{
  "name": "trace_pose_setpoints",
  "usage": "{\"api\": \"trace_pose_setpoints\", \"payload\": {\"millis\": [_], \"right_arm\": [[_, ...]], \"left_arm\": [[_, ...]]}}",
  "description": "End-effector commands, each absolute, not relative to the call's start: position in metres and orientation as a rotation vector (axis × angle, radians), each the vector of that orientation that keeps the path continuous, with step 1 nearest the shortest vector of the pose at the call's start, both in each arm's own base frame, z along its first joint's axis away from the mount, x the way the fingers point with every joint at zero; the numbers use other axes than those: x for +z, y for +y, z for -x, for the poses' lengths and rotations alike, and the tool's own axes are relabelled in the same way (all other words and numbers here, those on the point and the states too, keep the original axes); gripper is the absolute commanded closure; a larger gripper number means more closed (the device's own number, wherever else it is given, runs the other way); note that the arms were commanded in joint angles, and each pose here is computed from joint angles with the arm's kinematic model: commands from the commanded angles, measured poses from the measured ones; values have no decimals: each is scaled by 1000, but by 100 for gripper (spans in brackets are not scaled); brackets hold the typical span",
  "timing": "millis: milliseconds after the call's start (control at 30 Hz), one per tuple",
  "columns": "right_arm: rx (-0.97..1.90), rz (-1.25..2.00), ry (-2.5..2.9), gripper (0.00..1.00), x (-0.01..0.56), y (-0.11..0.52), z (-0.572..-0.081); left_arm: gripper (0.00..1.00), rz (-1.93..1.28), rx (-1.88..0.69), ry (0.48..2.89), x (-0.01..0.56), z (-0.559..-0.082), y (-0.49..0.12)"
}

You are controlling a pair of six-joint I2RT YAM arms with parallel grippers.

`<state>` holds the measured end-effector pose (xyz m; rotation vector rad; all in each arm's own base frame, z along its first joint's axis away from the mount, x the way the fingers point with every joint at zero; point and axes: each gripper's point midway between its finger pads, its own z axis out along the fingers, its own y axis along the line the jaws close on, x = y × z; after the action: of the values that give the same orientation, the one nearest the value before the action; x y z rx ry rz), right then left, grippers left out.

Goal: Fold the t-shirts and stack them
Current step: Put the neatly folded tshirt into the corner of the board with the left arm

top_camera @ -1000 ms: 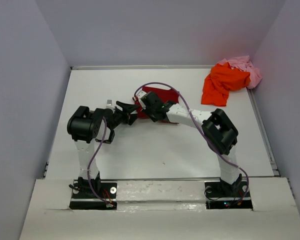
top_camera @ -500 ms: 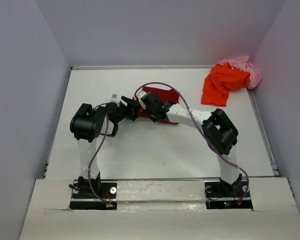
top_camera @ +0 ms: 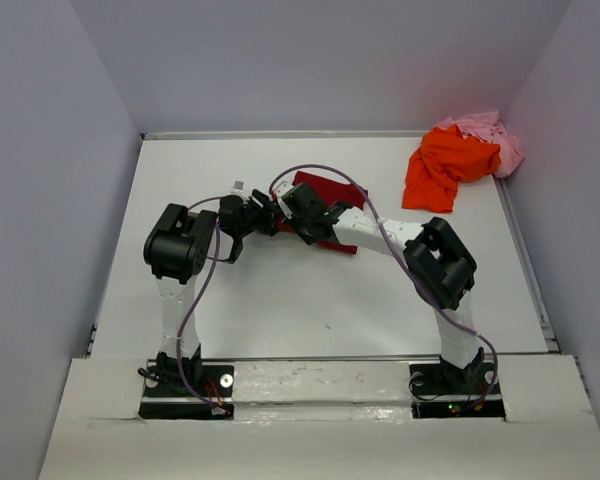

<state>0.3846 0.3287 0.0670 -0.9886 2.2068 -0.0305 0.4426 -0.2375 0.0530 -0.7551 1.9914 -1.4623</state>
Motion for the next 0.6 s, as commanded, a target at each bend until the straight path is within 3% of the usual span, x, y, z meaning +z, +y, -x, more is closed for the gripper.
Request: {"api": "trace_pose_setpoints", "payload": {"millis": [0, 100, 433, 467, 567], "right_arm": [[1, 951, 2176, 100, 89, 330, -386], [3, 950, 2180, 100, 87, 331, -386], [-10, 853, 2247, 97, 77, 317, -375], [-16, 849, 2282, 73, 70, 311, -368], [33, 745, 2372, 46, 57, 302, -348]], "left_arm": [[64, 665, -1411, 2028, 53, -445, -242], [100, 642, -1387, 2041, 54, -448, -241], [100, 593, -1212, 2131, 67, -460, -215], [100, 564, -1186, 2128, 72, -465, -211], [100, 542, -1086, 2148, 83, -479, -189]]}}
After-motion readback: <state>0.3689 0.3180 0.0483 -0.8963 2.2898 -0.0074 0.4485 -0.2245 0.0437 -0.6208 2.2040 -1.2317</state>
